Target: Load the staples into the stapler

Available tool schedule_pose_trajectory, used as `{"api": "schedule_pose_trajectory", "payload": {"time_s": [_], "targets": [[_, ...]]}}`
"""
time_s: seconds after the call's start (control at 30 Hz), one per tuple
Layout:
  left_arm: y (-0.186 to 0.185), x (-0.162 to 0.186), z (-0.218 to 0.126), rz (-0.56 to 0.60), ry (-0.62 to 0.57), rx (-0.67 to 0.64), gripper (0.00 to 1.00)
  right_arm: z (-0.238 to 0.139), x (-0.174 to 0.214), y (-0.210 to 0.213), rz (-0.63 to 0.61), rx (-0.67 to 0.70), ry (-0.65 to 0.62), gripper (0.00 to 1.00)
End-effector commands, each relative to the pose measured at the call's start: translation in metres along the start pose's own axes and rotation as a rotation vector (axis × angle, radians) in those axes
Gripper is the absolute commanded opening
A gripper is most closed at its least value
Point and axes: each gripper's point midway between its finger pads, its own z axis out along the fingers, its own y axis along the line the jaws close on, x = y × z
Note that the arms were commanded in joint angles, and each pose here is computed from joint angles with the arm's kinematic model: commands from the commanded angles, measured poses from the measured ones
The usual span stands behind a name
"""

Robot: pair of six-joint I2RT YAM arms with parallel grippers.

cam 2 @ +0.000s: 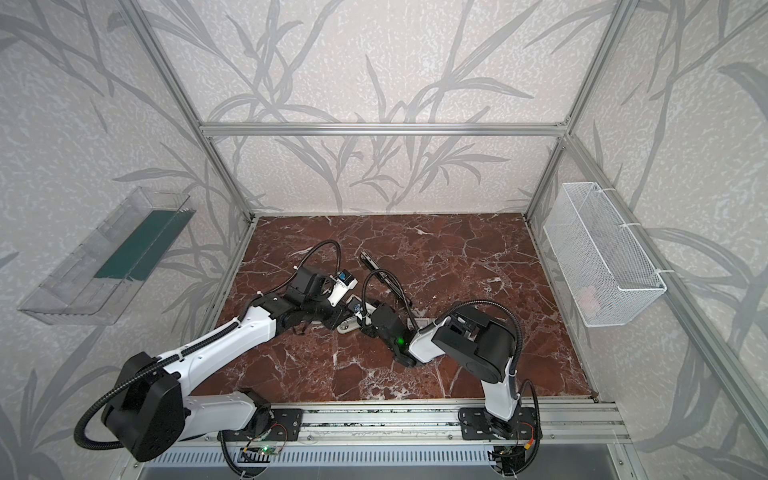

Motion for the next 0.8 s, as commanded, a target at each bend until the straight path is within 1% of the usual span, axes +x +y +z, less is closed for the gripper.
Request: {"api": "schedule_pose_trajectory", "payload": {"time_s": [0.0,0.03,0.07,0.13,0.3,0.4,0.47,0.53,0.63,0.77], "targets": [[-0.01,-0.014,-0.001,0.034,-0.065,0.049,0.29,-0.002,-0.02,0.005,0.018,-0.032,-0.054,0.43],[-0.011,-0.014,-0.001,0.036,-0.066,0.054,0.25,-0.002,-0.019,0.006,0.017,-0.036,-0.054,0.44],[-0.011,-0.014,0.0,0.035,-0.066,0.054,0.23,-0.002,-0.018,0.006,0.017,-0.036,-0.051,0.43],[-0.01,-0.01,0.001,0.038,-0.047,0.052,0.15,-0.002,-0.019,0.005,0.02,-0.035,-0.052,0.44],[-0.006,-0.004,0.004,0.026,-0.026,0.033,0.13,-0.003,-0.019,0.004,0.018,-0.031,-0.05,0.46],[-0.004,-0.005,0.002,0.025,-0.032,0.021,0.14,-0.003,-0.018,0.004,0.019,-0.032,-0.046,0.48],[-0.003,-0.006,-0.001,0.021,-0.034,0.007,0.21,-0.003,-0.019,0.004,0.019,-0.031,-0.045,0.48],[0.0,-0.006,-0.006,0.013,-0.045,-0.02,0.21,-0.003,-0.019,0.004,0.019,-0.031,-0.045,0.48],[0.004,-0.006,-0.01,0.015,-0.072,-0.048,0.21,-0.004,-0.02,0.004,0.026,-0.033,-0.046,0.54],[0.005,0.0,-0.007,0.004,-0.046,-0.05,0.22,-0.005,-0.021,0.005,0.036,-0.04,-0.049,0.59]]}}
